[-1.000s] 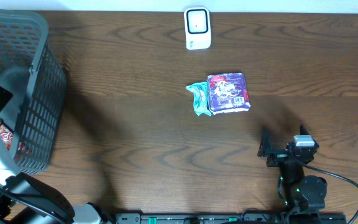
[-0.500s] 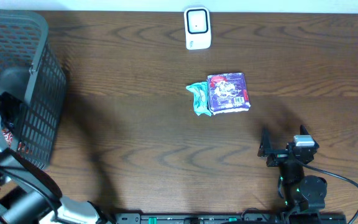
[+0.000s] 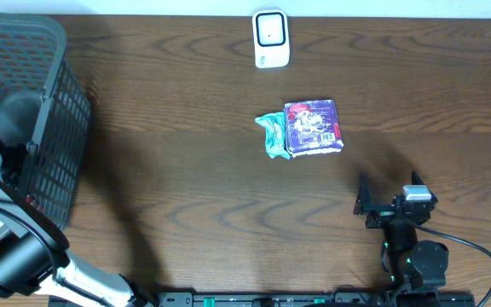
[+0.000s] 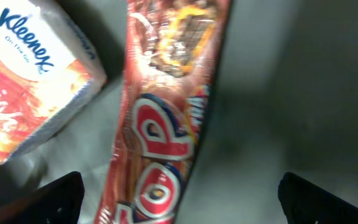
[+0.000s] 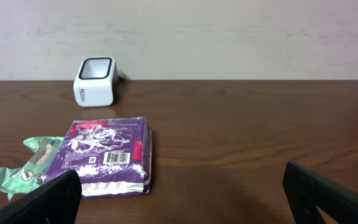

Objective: Scan the item barcode
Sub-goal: 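Reach into the basket and grasp the red Top chocolate bar, then carry the Top chocolate bar out toward the other items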

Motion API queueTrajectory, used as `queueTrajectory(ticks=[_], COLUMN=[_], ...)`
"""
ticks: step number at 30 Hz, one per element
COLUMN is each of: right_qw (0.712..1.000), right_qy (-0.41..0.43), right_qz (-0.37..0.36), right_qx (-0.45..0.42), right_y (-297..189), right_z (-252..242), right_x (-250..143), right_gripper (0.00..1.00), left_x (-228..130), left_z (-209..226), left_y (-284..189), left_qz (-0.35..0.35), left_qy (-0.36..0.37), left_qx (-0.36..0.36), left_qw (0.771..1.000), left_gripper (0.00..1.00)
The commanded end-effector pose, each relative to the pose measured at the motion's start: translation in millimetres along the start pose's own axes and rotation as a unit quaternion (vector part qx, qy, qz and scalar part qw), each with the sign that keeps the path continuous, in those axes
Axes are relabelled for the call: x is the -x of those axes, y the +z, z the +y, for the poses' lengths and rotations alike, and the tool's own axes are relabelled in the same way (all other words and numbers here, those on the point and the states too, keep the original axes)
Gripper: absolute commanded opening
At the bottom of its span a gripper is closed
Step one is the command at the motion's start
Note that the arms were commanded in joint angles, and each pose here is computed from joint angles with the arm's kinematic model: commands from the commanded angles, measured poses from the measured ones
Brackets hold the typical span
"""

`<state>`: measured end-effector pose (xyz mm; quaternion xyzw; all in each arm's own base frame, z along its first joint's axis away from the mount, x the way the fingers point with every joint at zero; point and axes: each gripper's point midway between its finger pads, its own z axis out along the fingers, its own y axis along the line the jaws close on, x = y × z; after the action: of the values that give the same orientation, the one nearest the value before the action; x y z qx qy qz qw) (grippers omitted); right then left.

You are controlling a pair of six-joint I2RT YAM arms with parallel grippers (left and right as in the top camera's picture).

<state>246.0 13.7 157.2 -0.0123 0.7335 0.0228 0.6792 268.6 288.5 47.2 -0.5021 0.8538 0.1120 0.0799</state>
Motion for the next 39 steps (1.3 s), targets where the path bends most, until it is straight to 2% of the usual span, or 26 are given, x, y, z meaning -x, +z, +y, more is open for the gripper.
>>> queueTrajectory(ticks=[1,11,16,25,27,29,32,33,39], right_qw=[1.0,1.0,1.0,1.0,1.0,1.0,1.0,1.0,1.0], right_qy=[0.005,0.005,0.005,0.005,0.005,0.005,0.005,0.005,0.005], right_qz=[0.0,0.0,0.0,0.0,0.001,0.0,0.0,0.0,0.0], right_qx=[0.004,0.004,0.004,0.004,0.004,0.004,0.004,0.004,0.004], right_y=[0.0,0.0,0.0,0.0,0.0,0.0,0.0,0.0,0.0], right_z=[1.9,1.9,1.9,1.9,1.9,1.9,1.9,1.9,1.9], right_x=[-1.1,-1.1,-1.1,-1.1,-1.2,-1.1,-1.1,-1.1,-1.1], right_gripper=[0.99,0.99,0.99,0.99,0.99,0.99,0.99,0.99,0.99], left_x=[-4.9,-15.2,-20.5,-32.9,-32.8,-32.9,-33.0,-33.1,-31.8], left_z=[13.4,13.2,13.8,5.4,5.4,5.4,5.4,5.4,6.0], left_y=[13.2,27.9,32.5,45.6,45.8,45.7,45.7,45.7,40.5], left_qz=[0.017,0.044,0.056,0.087,0.087,0.087,0.088,0.088,0.084], left_qy=[-0.014,-0.011,-0.008,-0.006,-0.006,-0.006,-0.006,-0.006,-0.007], left_qx=[0.018,0.021,0.025,0.007,0.007,0.007,0.007,0.007,0.005], left_qw=[1.0,0.999,0.998,0.996,0.996,0.996,0.996,0.996,0.996], left_gripper=[0.99,0.98,0.84,0.82,0.66,0.41,0.11,0.08,0.07])
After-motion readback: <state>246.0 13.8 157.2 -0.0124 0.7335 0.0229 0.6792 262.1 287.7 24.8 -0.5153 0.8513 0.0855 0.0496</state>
